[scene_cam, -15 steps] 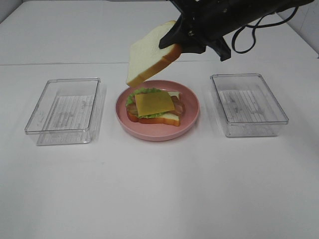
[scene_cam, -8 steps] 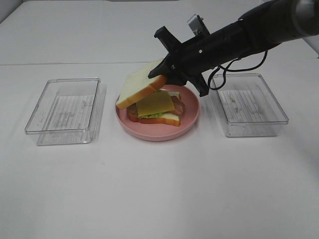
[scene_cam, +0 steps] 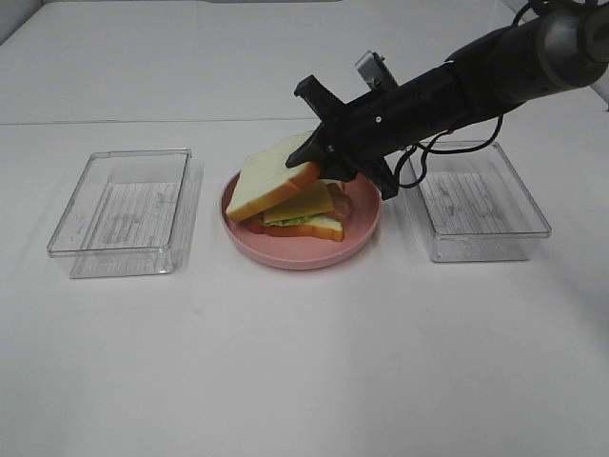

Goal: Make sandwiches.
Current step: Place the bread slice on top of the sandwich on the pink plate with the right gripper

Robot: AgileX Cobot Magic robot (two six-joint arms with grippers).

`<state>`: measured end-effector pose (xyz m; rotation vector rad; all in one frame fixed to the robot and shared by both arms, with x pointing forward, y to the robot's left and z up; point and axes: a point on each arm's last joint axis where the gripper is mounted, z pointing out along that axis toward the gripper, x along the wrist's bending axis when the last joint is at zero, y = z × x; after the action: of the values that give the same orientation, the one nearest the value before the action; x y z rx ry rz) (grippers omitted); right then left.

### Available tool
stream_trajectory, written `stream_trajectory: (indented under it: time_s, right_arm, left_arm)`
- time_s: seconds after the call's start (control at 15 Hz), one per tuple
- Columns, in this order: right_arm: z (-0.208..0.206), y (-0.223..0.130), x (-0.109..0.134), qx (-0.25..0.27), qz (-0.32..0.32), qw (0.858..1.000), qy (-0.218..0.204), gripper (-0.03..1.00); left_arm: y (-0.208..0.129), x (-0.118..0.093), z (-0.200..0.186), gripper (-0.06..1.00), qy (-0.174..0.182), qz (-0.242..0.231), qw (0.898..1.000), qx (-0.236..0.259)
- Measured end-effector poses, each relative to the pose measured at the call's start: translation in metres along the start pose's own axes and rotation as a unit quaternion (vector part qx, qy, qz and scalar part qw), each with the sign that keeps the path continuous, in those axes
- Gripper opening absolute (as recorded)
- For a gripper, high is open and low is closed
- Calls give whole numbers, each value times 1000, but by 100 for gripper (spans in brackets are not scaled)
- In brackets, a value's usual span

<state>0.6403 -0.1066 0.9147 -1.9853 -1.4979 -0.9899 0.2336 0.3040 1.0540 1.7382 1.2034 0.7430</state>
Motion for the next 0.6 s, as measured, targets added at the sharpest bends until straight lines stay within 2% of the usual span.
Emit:
stream_trajectory:
  time_s: [0.07,0.13,0.2,0.27,0.33,0.4,0.6]
  right_arm:
    - [0,0,-1,0,-1,1000,-5,28]
    - [0,0,-2,1,-7,1000,-13,43]
    - [0,-1,-5,5,-23,999,-27,63]
    - [-1,-2,-6,9,-39,998,-38,72]
    - [-2,-2,-8,13,-57,997,-51,77]
    - [-3,-2,-8,14,-63,996,-57,79]
    - [-28,-4,3,10,-139,983,-116,81]
  left_arm:
    - [0,0,0,82,0,0,1000,0]
    - [0,0,0,82,0,0,1000,0]
    - [0,0,0,82,0,0,1000,0]
    - [0,0,0,82,0,0,1000,0]
    - [0,0,0,82,0,0,1000,0]
    - [0,0,0,82,0,0,1000,0]
    - [0,0,0,82,0,0,1000,0]
